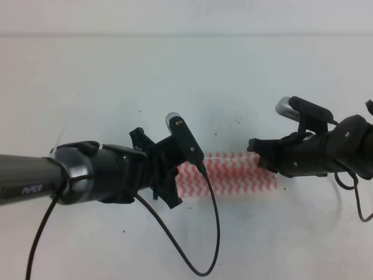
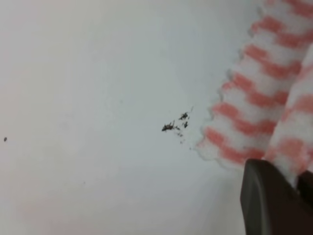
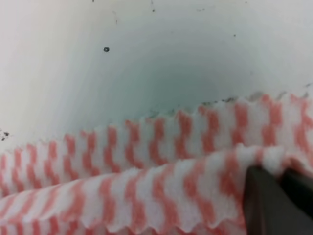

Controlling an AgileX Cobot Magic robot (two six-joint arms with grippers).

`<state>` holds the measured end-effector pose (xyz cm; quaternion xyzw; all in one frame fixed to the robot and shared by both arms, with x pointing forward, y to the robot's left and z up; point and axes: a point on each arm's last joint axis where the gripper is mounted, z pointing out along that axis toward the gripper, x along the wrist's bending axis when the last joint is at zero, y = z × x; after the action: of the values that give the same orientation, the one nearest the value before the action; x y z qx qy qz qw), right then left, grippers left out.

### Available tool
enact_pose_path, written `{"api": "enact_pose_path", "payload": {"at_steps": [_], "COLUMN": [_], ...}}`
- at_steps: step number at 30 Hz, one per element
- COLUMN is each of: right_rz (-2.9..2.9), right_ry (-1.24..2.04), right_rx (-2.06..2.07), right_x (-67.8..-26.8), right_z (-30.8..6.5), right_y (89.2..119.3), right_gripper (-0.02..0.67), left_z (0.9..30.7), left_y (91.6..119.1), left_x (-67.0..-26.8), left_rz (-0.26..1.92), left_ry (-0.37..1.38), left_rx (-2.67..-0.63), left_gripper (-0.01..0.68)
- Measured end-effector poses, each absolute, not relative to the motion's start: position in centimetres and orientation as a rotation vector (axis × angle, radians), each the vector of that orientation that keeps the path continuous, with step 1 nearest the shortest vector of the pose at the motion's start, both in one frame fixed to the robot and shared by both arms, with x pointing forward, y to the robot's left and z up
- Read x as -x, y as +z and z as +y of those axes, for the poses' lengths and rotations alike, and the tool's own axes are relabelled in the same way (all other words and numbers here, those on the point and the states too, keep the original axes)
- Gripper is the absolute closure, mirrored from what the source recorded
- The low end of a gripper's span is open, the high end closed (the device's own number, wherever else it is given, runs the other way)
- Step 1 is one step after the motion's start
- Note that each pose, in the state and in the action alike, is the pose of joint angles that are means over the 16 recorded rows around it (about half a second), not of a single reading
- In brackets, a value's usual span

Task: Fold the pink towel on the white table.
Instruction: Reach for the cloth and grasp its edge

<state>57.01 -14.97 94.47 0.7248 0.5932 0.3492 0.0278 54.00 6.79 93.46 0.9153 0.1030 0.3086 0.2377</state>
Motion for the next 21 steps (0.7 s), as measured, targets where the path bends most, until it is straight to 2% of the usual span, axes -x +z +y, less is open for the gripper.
{"api": "enact_pose_path", "payload": {"at_steps": [9,16,21], "right_rz": [1.844,1.849,1.850], "right_ry": [1.075,1.075,1.075], "right_rx": [-2.226,-2.219,-2.219], "right_x": [-57.0,-57.0,-57.0], "right_z": [-15.0,-15.0,-15.0], "right_y": [94.5,94.5,94.5], "right_gripper": [0.666,0.666,0.666], "left_z": [6.7,6.7,6.8], "left_y": [93.6,95.8,97.9], "left_x": [-54.0,-54.5,-54.8], "left_rz": [0.276,0.307,0.357], "left_ry": [0.848,0.919,0.972], "left_rx": [-2.502,-2.450,-2.386], "left_gripper": [0.461,0.315,0.309]}}
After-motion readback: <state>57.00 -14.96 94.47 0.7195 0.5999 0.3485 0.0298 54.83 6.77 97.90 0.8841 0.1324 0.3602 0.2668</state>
